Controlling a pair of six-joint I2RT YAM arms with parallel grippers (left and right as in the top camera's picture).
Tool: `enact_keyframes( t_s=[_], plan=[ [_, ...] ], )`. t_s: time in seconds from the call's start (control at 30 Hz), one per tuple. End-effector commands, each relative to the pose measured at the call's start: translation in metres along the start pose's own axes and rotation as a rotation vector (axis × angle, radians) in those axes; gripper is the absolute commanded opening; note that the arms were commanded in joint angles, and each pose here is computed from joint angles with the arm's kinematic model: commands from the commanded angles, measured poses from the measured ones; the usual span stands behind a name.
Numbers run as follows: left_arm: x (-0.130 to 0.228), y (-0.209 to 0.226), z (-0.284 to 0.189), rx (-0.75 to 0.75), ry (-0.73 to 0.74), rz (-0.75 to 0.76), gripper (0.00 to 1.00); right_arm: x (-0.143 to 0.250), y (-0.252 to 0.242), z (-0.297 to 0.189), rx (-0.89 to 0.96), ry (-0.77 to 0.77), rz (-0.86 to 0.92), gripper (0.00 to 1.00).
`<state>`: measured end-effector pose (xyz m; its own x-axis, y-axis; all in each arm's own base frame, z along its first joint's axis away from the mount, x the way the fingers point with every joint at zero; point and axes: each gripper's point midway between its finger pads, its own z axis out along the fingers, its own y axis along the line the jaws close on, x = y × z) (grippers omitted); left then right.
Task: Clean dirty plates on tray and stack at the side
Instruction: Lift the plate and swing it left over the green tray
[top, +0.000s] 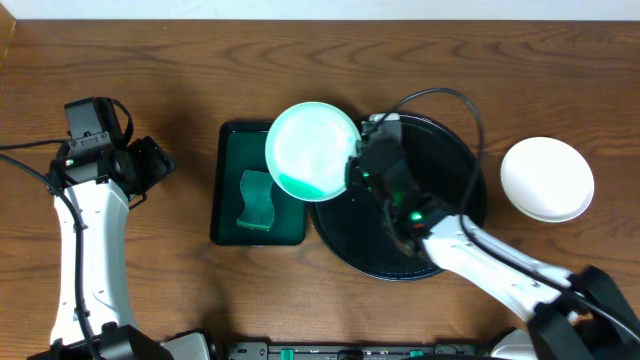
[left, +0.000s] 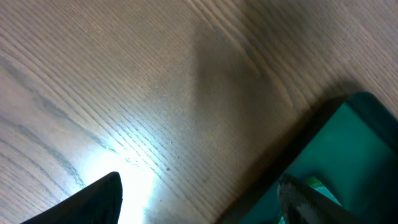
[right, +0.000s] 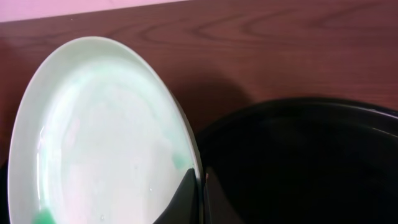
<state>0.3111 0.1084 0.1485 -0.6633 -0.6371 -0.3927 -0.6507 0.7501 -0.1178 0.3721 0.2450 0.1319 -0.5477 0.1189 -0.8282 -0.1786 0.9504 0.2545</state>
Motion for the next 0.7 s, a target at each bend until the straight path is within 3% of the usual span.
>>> enact_keyframes(
  t_s=[0.0, 0.3, 0.67],
  plan=[
    [-0.005, 0.000, -0.004, 0.000, -0.017, -0.006, 0.80, -0.021, 0.020, 0.007, 0.046, -0.115, -0.087, 0.01],
    [-0.005, 0.000, -0.004, 0.000, -0.017, -0.006, 0.80, -0.062, 0.063, 0.000, 0.113, -0.282, -0.419, 0.01],
    [-0.005, 0.000, -0.005, 0.000, -0.017, -0.006, 0.80, -0.125, 0.135, -0.058, 0.140, -0.638, -0.860, 0.01]
  ],
)
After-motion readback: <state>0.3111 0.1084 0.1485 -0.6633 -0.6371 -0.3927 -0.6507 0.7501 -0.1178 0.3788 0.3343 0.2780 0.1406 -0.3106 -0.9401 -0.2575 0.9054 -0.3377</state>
